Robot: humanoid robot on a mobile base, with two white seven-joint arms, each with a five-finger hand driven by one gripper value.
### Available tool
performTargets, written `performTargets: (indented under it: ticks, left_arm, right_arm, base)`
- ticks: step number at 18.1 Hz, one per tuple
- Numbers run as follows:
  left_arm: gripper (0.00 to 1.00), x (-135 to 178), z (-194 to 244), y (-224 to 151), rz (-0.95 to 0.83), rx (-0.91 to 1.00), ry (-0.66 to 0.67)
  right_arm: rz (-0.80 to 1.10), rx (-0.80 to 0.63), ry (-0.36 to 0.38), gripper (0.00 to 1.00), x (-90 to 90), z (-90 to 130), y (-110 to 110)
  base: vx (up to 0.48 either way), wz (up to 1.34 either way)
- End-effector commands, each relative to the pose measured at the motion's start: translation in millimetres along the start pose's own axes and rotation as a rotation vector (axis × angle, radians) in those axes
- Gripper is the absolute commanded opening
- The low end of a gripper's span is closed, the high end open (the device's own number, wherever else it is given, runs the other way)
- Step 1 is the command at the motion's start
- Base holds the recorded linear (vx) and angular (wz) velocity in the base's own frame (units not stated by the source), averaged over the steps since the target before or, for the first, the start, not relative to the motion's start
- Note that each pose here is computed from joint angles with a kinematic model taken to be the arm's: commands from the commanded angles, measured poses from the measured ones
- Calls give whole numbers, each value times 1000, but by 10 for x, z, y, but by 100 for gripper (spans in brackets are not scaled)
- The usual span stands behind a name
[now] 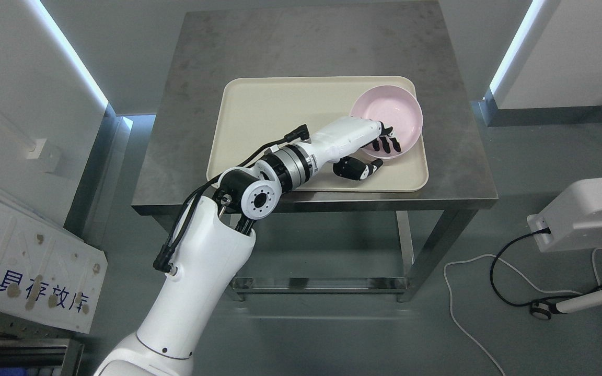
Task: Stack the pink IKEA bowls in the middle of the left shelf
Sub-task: 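Grip the stacked bowls' rim with the left hand and lift them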
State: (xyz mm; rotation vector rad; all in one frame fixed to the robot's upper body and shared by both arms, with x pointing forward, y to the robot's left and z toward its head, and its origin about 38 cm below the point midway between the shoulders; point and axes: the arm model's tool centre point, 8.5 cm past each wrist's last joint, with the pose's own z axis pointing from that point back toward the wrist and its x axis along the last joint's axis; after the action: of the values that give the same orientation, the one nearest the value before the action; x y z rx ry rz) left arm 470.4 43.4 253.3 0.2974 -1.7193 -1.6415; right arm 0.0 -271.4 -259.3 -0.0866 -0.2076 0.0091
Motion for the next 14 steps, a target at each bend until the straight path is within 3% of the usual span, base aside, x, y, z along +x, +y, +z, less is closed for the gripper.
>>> performTargets:
  ticks: [1,5,10,14]
  left_arm:
    - [1,-463,397,457,40,183,60]
    - [1,-552,626,696,55,291,16]
    - [2,-421,903,965,64,413,-74]
    - [2,-294,1099,892,-11,453,-154]
  right_arm:
    - [-1,-19,-17,100,58,-12,-115]
    - [-1,-19,-17,100,58,-12,-115]
    - [-1,-19,-17,100,58,-12,-115]
    - [-1,-19,-17,100,58,-12,-115]
  base:
    - [0,0]
    - [0,0]
    - [0,0]
    - [0,0]
